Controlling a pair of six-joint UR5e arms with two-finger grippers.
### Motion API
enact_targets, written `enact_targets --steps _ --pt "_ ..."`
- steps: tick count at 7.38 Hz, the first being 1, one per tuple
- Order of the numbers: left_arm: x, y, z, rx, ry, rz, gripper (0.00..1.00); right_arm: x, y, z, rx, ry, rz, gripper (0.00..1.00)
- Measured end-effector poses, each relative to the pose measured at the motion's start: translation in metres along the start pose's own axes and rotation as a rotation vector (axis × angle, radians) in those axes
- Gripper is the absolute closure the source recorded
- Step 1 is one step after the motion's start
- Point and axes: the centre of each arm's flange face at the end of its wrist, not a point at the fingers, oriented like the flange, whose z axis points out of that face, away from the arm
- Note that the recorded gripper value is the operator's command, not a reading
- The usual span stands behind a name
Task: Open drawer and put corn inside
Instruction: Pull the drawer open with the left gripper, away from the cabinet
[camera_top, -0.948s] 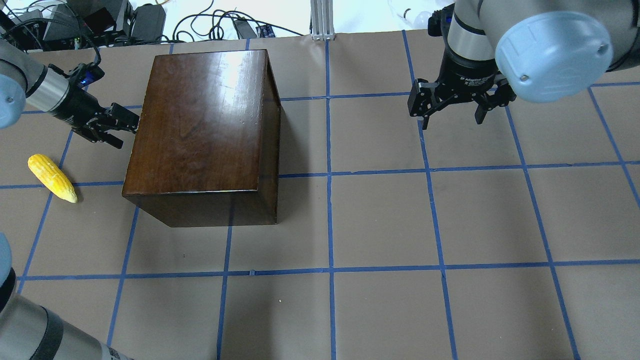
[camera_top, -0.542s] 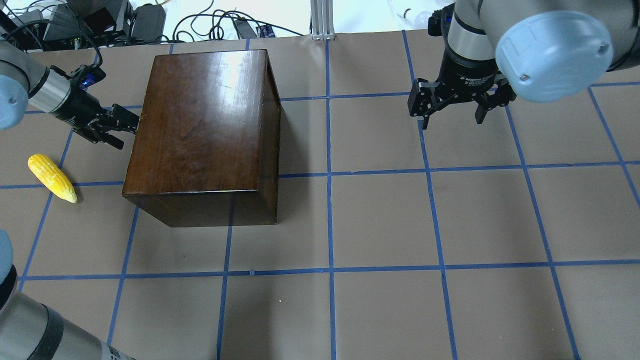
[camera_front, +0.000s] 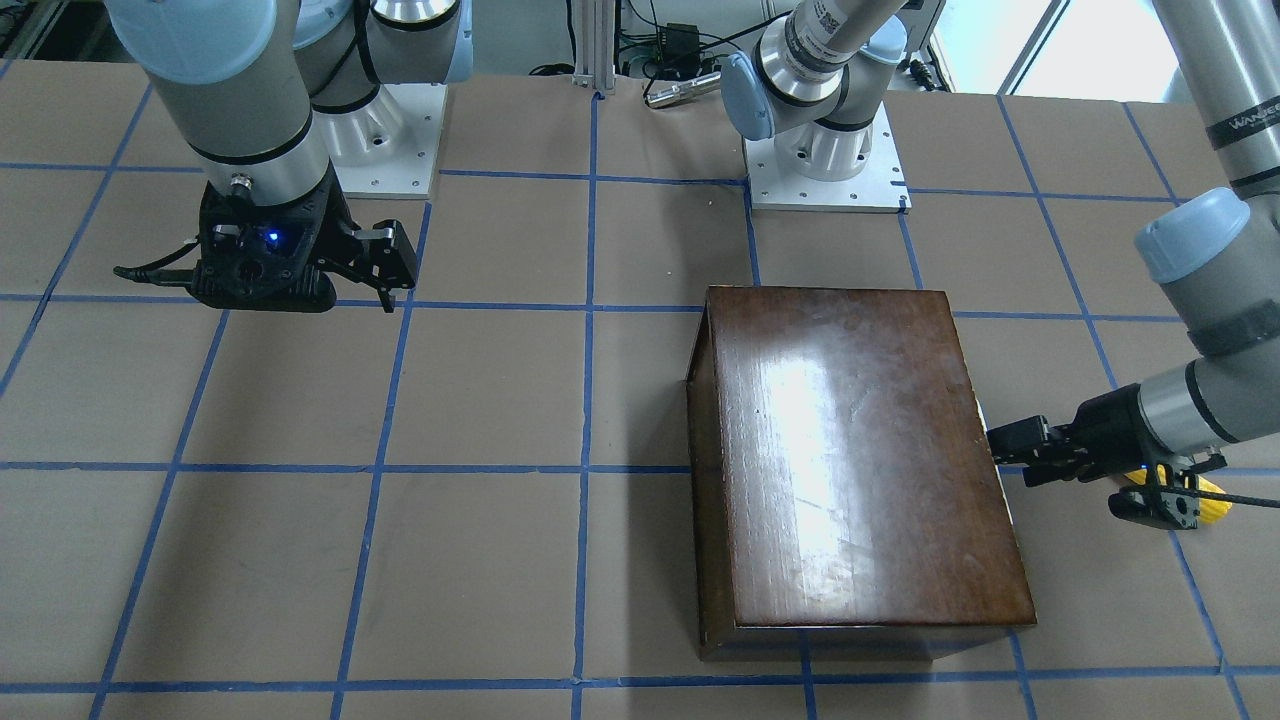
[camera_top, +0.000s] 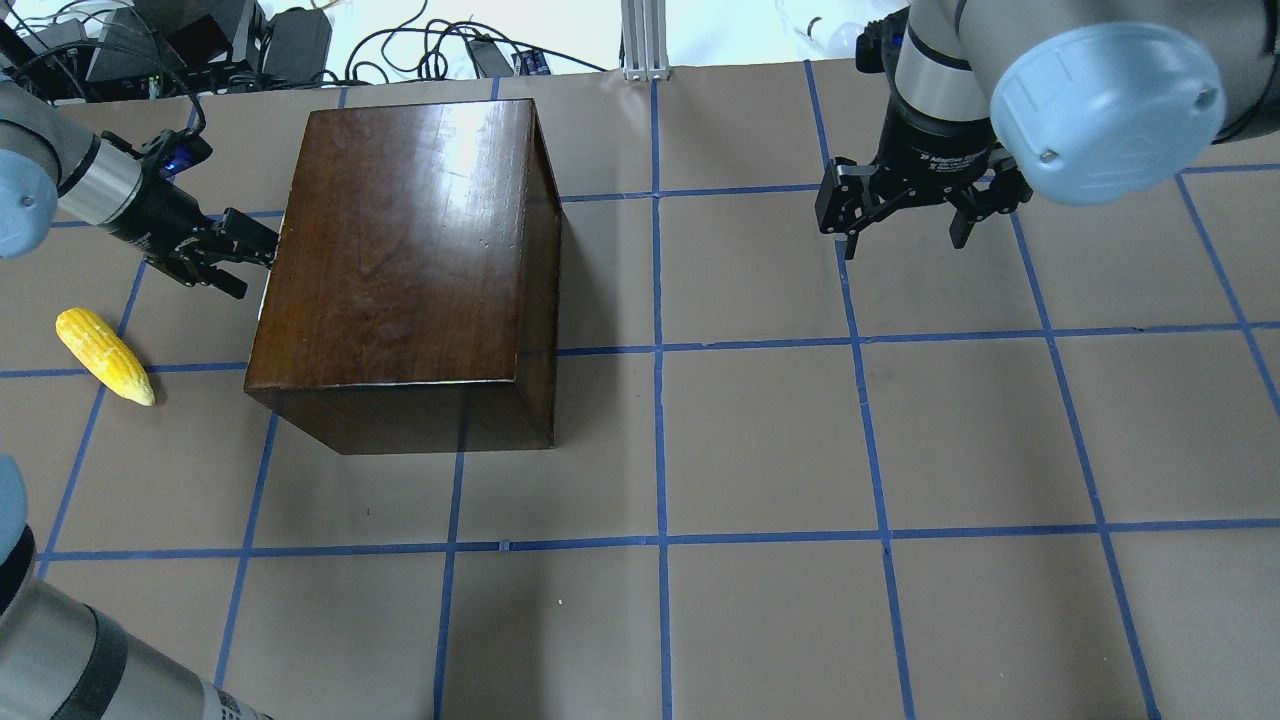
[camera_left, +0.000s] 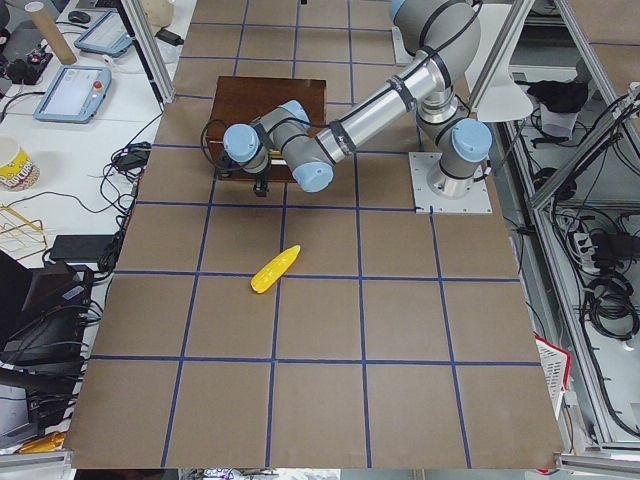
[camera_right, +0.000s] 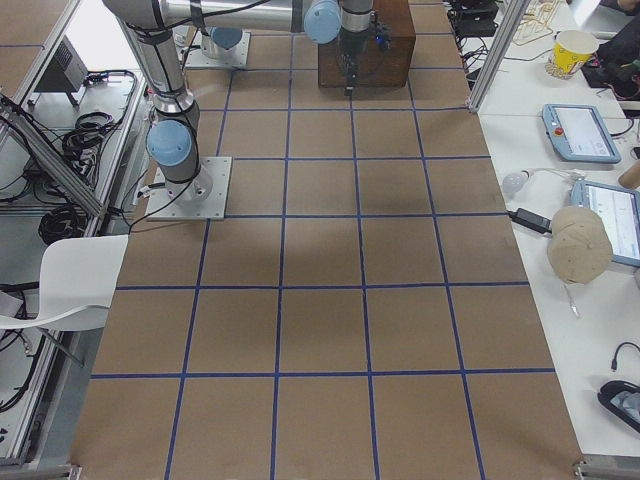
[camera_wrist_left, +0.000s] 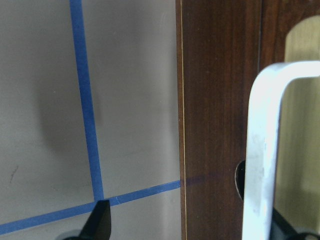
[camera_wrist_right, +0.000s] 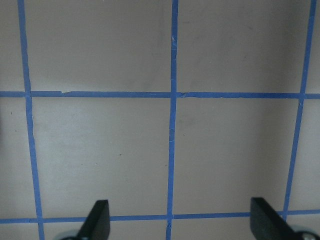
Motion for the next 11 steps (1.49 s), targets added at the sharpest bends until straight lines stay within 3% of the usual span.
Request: enact_targets --steps 7,11 --pt "-0.014 0.001 -0.015 0.003 -0.099 0.008 0.0 0.0 0.0 0.0 0.001 0.0 0.0 0.0" --pt "-0.03 0.004 -0.027 0.018 -0.11 -0.01 0.0 0.0 0.0 0.0 -0.001 0.0 0.0 0.0"
